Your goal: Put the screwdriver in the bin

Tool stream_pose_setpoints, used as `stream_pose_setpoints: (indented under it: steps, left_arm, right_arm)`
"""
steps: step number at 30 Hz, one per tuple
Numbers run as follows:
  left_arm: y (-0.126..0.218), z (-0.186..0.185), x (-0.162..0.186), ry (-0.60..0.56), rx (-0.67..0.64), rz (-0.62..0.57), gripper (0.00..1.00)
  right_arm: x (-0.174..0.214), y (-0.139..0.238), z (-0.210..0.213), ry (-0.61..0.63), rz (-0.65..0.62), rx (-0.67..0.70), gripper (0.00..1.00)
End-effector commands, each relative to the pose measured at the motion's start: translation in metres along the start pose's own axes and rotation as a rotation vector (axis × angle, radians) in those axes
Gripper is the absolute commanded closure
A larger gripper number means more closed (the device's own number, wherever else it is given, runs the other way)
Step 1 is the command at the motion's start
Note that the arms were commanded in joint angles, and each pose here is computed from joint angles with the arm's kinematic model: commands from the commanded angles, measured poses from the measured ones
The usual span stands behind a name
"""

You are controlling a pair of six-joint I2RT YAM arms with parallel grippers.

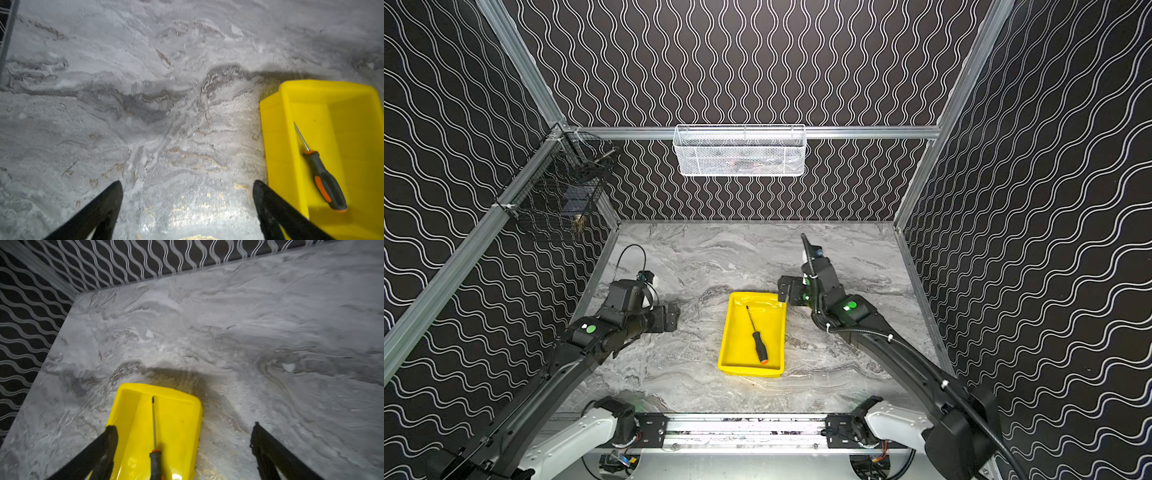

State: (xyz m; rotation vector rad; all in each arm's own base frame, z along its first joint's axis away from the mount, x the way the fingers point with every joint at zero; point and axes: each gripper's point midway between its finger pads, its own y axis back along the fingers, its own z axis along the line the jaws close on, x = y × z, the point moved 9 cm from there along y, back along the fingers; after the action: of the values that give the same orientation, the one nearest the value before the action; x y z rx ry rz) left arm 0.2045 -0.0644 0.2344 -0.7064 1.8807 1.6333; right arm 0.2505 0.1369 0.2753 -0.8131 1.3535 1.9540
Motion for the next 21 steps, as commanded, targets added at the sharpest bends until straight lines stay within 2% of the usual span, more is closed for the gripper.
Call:
stream_pose_setpoints:
  steps: [1, 3, 7, 9, 10, 13, 16, 18, 21]
  left_arm:
    - [-0.004, -0.001, -0.027, 0.028, 0.001, -0.329, 0.01]
    - [-0.010, 0.006, -0.026, -0.009, -0.057, -0.494, 0.01]
    - [-0.027, 0.020, -0.010, -0.133, -0.218, -0.669, 0.01]
    - [-0.039, 0.027, -0.004, -0.183, -0.292, -0.677, 0.01]
    - [-0.051, 0.034, 0.000, -0.209, -0.311, -0.642, 0.01]
    - [-0.083, 0.055, 0.005, -0.180, -0.287, -0.539, 0.01]
    - [-0.105, 0.064, 0.009, -0.147, -0.260, -0.527, 0.01]
    - [-0.115, 0.068, 0.009, -0.146, -0.274, -0.536, 0.01]
    - [-0.125, 0.071, 0.006, -0.137, -0.270, -0.513, 0.01]
  right_arm:
    - [-0.018, 0.014, -0.026, 0.013, -0.168, 0.119, 0.01]
    - [-0.018, 0.020, -0.055, -0.045, -0.258, 0.228, 0.01]
    - [-0.004, 0.025, -0.094, -0.062, -0.438, 0.410, 0.01]
    - [0.007, 0.019, -0.107, -0.001, -0.491, 0.484, 0.01]
    - [0.014, 0.014, -0.113, 0.039, -0.502, 0.514, 0.01]
    - [0.032, -0.001, -0.129, 0.027, -0.593, 0.603, 0.01]
    - [0.059, -0.011, -0.137, 0.190, -0.684, 0.494, 0.01]
    - [0.072, -0.011, -0.143, 0.196, -0.740, 0.482, 0.01]
    - [0.079, -0.019, -0.151, 0.216, -0.751, 0.502, 0.01]
